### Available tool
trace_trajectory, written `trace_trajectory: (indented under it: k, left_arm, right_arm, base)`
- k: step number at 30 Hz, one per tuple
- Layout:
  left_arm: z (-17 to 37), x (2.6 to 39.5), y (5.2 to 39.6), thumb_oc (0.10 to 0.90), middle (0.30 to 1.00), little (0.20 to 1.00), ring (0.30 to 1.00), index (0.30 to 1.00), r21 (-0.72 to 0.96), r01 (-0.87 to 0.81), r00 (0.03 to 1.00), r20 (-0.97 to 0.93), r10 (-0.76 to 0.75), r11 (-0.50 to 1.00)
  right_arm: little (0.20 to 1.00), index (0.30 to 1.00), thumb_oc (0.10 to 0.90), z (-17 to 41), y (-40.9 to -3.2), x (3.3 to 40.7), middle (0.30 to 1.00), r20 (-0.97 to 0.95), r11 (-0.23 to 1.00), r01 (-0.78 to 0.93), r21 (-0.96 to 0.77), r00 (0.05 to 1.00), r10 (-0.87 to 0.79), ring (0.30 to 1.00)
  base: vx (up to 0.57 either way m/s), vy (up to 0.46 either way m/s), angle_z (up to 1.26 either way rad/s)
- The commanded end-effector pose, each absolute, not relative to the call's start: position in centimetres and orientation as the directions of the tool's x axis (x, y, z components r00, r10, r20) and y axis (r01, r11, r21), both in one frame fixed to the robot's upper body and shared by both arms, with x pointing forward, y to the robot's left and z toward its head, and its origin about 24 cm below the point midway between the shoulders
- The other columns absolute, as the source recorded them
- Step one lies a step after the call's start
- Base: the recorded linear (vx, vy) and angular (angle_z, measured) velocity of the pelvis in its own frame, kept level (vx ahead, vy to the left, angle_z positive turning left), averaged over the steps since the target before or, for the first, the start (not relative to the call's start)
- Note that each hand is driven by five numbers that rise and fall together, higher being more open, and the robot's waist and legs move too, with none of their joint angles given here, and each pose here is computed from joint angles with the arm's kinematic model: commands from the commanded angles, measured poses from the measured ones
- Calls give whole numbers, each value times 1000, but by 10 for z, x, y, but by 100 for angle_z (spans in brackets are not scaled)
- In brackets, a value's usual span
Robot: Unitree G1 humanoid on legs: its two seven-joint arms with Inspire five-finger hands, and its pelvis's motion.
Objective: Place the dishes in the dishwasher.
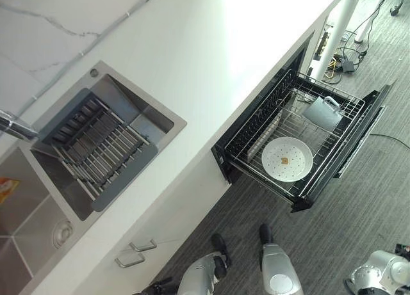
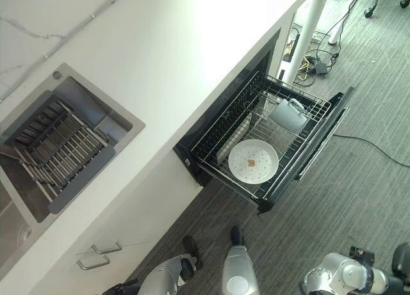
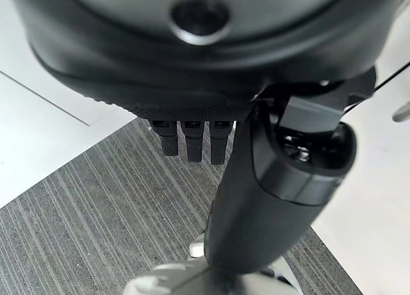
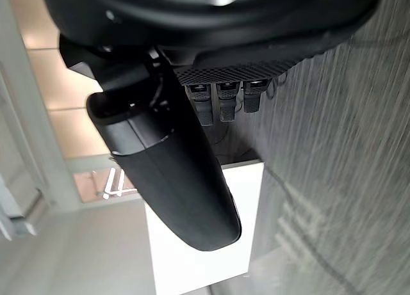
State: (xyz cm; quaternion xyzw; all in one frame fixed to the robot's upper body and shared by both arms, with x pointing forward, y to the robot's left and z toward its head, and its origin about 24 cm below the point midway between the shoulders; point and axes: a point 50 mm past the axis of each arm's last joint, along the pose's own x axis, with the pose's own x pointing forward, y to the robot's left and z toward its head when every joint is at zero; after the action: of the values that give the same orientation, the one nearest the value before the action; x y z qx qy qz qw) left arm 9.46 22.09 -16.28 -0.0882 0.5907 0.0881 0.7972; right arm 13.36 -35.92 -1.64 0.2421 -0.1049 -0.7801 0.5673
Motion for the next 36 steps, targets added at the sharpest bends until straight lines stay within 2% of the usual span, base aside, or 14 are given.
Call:
trace_trajectory:
  k: [1,3,4,9,11,12,17,18,21,33,36]
  left_arm:
    - [-163,96,219,800,900,900,900,900,-54,-254,271,-962,18,966]
    - [-162,100,214,800,900,900,900,900,-45,-227,277,-961,21,973]
    - [-162,102,210,800,900,900,900,900,-63,-209,287,-958,0,976]
    - [-162,102,204,800,900,900,900,900,-73,-190,298,-954,-13,979]
    - [-162,103,205,800,900,900,900,900,-74,-183,300,-954,-16,980]
    - [-161,102,207,800,900,900,900,900,-74,-177,300,-954,-18,981]
    - [-160,101,212,800,900,900,900,900,-63,-152,316,-949,-12,986]
    - [-157,104,218,800,900,900,900,900,-61,-137,327,-945,-13,989]
    - [-157,101,220,800,900,900,900,900,-60,-122,328,-944,-16,991]
    - [-152,107,235,800,900,900,900,900,-49,-107,357,-934,-8,993]
    - [-140,132,249,800,900,900,900,900,-18,-92,457,-889,27,996]
  right_arm:
    - [900,900,800,39,-381,166,900,-26,-64,808,586,-60,-998,900]
    - [900,900,800,21,-372,175,900,-77,-12,834,552,37,-996,900]
    - [900,900,800,22,-370,184,900,-48,78,853,516,119,-992,900]
    - [900,900,800,32,-367,205,900,22,244,866,436,261,-965,900]
    - [900,900,800,47,-366,224,900,102,386,854,349,375,-922,900]
    - [900,900,800,54,-364,237,900,129,492,825,277,476,-870,900]
    - [900,900,800,79,-352,264,900,227,698,707,110,666,-710,900]
    - [900,900,800,104,-342,281,900,310,764,646,0,726,-614,900]
    - [900,900,800,123,-333,295,900,368,805,587,-84,769,-522,900]
    - [900,900,800,177,-315,333,900,444,868,447,-216,837,-320,900]
    - [900,900,800,223,-291,361,900,478,884,362,-297,857,-190,900]
  base:
    - [-17,-20,5]
    - [24,0,12]
    - [42,57,17]
    - [19,43,17]
    - [26,20,23]
    - [30,14,21]
    - [10,-2,21]
    - [-50,11,11]
    - [8,37,13]
    - [36,44,14]
    - [14,-33,28]
